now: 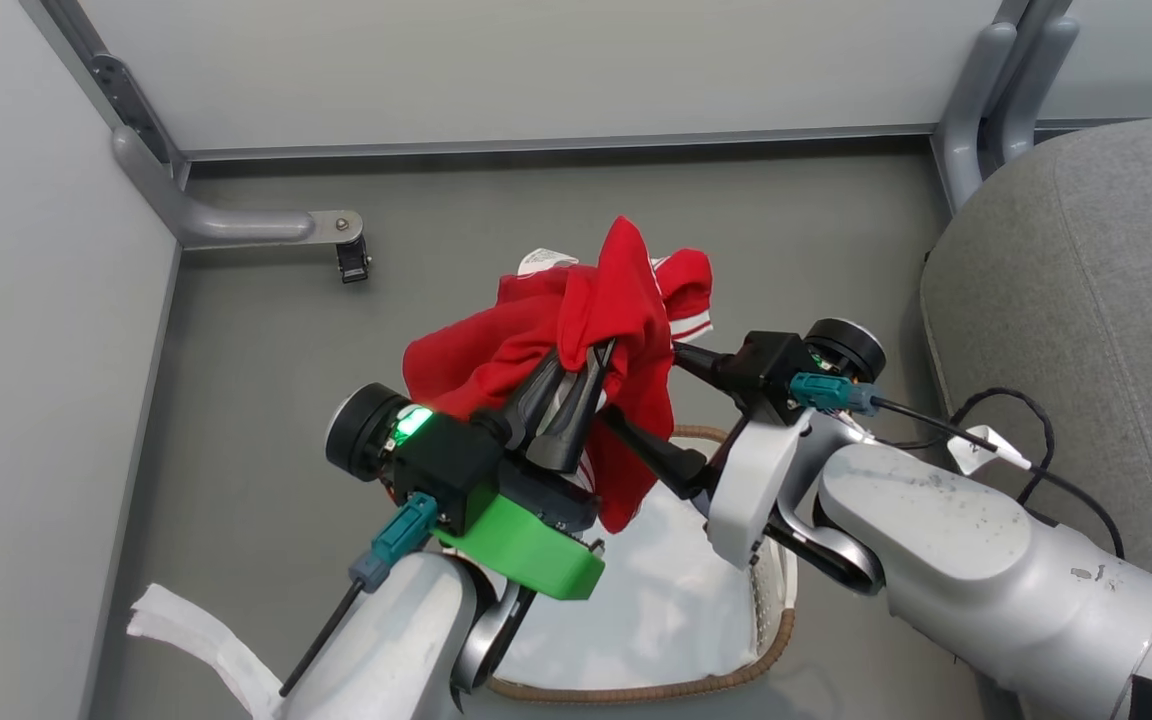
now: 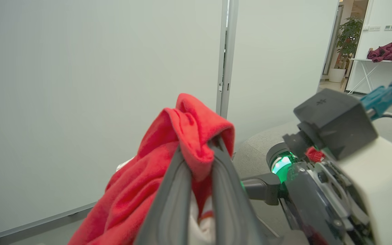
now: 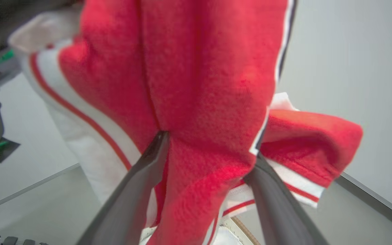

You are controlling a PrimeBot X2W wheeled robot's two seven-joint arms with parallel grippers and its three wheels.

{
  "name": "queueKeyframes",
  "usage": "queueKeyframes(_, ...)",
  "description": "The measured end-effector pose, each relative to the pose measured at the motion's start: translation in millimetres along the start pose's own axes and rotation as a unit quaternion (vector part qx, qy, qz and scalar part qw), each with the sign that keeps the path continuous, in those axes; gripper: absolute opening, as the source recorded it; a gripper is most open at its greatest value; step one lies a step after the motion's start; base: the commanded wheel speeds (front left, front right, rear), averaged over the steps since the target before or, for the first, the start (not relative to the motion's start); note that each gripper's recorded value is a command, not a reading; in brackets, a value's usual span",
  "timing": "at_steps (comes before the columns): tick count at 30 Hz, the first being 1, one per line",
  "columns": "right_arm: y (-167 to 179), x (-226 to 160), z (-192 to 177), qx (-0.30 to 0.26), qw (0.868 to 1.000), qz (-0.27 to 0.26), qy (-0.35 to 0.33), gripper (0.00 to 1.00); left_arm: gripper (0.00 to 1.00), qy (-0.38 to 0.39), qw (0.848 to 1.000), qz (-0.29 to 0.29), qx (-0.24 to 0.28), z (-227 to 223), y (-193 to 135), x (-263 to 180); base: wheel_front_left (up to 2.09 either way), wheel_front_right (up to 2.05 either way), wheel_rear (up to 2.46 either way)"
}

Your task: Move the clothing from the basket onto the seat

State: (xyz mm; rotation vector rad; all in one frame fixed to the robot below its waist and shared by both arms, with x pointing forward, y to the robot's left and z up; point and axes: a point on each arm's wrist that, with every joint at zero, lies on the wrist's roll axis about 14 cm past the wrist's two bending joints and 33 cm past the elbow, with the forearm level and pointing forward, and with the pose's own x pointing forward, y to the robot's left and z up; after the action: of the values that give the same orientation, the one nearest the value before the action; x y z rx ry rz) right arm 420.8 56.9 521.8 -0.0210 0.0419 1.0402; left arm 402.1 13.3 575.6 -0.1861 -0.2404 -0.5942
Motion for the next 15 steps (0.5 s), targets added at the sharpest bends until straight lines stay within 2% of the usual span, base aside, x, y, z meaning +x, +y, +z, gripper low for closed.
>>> queueKeyframes(1, 2, 1, 0, 0.004, 1.000, 0.002, -0.001, 0.47, 0.00, 0.001, 1.000, 0.001, 0.000, 0, 0, 0, 0.00, 0.00, 0.00)
queueKeyframes(2, 5, 2, -1, 0.007, 1.000, 0.005, -0.001, 0.04, 0.00, 0.001, 1.000, 0.001, -0.001, -1, 1, 0, 0.00, 0.00, 0.00)
queueKeyframes(3, 8, 3, -3, 0.012, 1.000, 0.007, -0.001, 0.00, 0.00, 0.002, 1.000, 0.001, -0.001, -1, 1, 0, 0.00, 0.00, 0.00)
queueKeyframes(11, -11, -6, 5, 0.034, 0.998, -0.038, -0.033, 0.00, 0.00, 0.014, 1.000, 0.006, -0.004, -11, 5, 1, 0.00, 0.00, 0.00)
queueKeyframes(12, -15, -8, 6, 0.033, 0.998, -0.045, -0.036, 0.00, 0.29, 0.016, 1.000, 0.006, -0.003, -12, 6, 1, 0.00, 0.00, 0.00)
queueKeyframes(13, -18, -11, 6, 0.034, 0.997, -0.054, -0.040, 0.00, 0.41, 0.018, 1.000, 0.007, -0.002, -14, 6, 1, 0.00, 0.00, 0.00)
queueKeyframes(15, -24, -17, 10, 0.036, 0.995, -0.072, -0.051, 0.00, 0.82, 0.023, 1.000, 0.007, 0.002, -18, 6, 2, 0.00, 0.00, 0.00)
